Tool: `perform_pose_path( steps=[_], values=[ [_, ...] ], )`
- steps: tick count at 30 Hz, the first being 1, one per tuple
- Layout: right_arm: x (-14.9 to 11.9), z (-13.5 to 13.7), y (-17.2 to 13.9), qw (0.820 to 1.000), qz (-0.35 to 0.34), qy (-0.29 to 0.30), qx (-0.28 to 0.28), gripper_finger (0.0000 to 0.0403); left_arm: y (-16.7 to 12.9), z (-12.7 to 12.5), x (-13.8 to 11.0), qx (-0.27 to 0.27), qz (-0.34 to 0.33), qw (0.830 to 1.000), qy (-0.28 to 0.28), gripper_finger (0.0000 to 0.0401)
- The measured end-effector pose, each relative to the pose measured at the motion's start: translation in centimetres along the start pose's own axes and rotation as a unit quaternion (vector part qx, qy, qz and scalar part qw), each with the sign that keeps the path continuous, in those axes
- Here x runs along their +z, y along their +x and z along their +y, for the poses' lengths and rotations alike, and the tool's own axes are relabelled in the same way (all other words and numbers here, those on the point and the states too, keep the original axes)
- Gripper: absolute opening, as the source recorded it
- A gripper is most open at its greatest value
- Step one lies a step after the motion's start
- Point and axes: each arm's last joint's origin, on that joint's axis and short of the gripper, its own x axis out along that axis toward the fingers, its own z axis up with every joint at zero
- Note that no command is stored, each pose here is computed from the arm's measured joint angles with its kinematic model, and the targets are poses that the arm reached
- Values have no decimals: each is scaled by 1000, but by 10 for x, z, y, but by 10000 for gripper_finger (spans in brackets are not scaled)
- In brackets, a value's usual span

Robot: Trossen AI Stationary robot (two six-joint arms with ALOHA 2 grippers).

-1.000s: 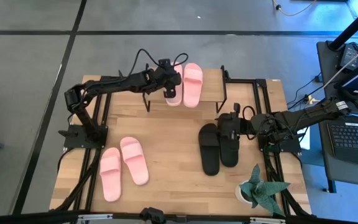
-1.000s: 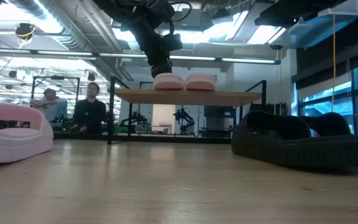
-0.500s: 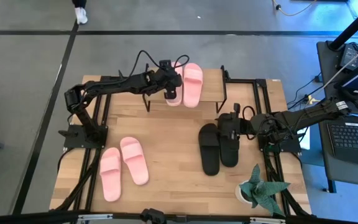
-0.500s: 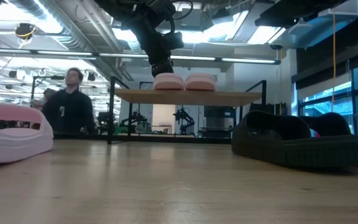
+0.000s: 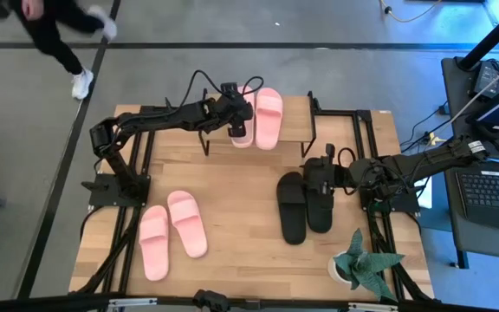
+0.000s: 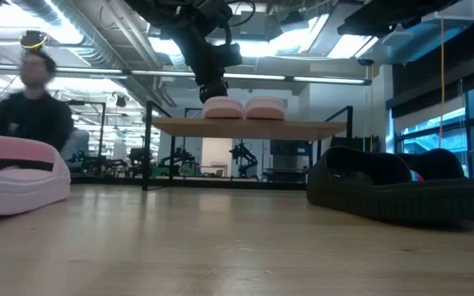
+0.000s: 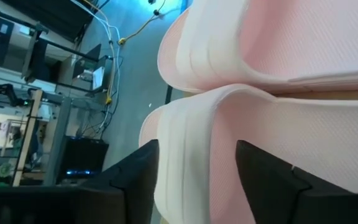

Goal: Pick and place slides into the shelf
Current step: Put the black slipper slide under the shelf

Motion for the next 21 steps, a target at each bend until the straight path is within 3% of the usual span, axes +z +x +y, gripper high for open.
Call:
perform_pose_path(
  steps=[7,21],
  values=[
    [0,0,0,1000,0,0,0,196,-3,-4,3,0,-4,1000,-2,257],
    [0,0,0,1000,0,1,0,196,-21,-19,17,16,-10,1000,10,261]
  ],
)
